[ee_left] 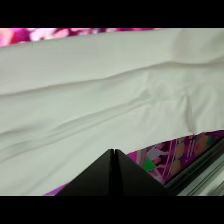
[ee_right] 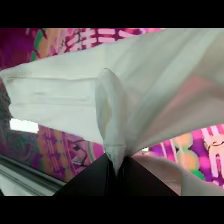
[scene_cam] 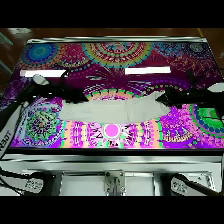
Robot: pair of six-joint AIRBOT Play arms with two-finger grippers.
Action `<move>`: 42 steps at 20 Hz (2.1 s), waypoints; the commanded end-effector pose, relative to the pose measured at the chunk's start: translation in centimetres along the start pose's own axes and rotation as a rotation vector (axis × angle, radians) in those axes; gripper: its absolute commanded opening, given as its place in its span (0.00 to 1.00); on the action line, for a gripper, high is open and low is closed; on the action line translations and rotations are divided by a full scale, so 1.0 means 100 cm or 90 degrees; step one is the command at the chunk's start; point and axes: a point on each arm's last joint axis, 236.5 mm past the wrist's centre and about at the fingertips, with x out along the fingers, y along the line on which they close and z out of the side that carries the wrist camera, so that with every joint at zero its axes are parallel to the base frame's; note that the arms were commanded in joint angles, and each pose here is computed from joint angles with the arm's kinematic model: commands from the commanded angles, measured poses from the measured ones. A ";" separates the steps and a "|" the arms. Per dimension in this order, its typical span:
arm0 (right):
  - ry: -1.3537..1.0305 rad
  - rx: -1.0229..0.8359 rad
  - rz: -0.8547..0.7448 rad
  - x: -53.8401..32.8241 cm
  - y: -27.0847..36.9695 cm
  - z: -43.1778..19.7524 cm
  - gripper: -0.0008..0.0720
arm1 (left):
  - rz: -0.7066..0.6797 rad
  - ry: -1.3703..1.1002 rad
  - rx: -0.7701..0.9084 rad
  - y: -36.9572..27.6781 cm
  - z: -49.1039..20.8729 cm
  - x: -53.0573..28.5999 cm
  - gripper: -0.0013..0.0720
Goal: Fold the shirts.
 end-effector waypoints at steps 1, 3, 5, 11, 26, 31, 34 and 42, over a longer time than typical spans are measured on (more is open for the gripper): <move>-0.009 -0.008 0.009 -0.037 0.039 -0.023 0.09 | -0.044 0.001 0.027 -0.058 -0.016 0.069 0.07; -0.030 -0.011 0.013 -0.054 0.056 -0.030 0.09 | -0.059 0.014 0.027 -0.079 -0.033 0.102 0.07; -0.040 -0.011 0.017 -0.066 0.069 -0.039 0.09 | -0.059 0.039 0.032 -0.087 -0.055 0.131 0.07; -0.074 -0.012 0.039 -0.091 0.098 -0.054 0.09 | -0.105 0.063 -0.014 -0.123 -0.097 0.196 0.07; -0.058 -0.080 0.147 0.065 0.207 -0.065 0.09 | 0.185 -0.191 0.073 0.025 0.071 -0.142 0.07; -0.032 0.020 0.145 0.209 0.202 -0.097 0.09 | 0.269 -0.385 0.020 0.039 0.056 -0.318 0.07; -0.004 0.080 0.152 0.263 0.197 -0.112 0.21 | 0.285 -0.439 0.024 0.020 0.043 -0.355 0.07; 0.097 0.001 0.137 0.235 0.180 -0.097 0.92 | 0.256 -0.403 0.077 -0.013 0.039 -0.330 0.07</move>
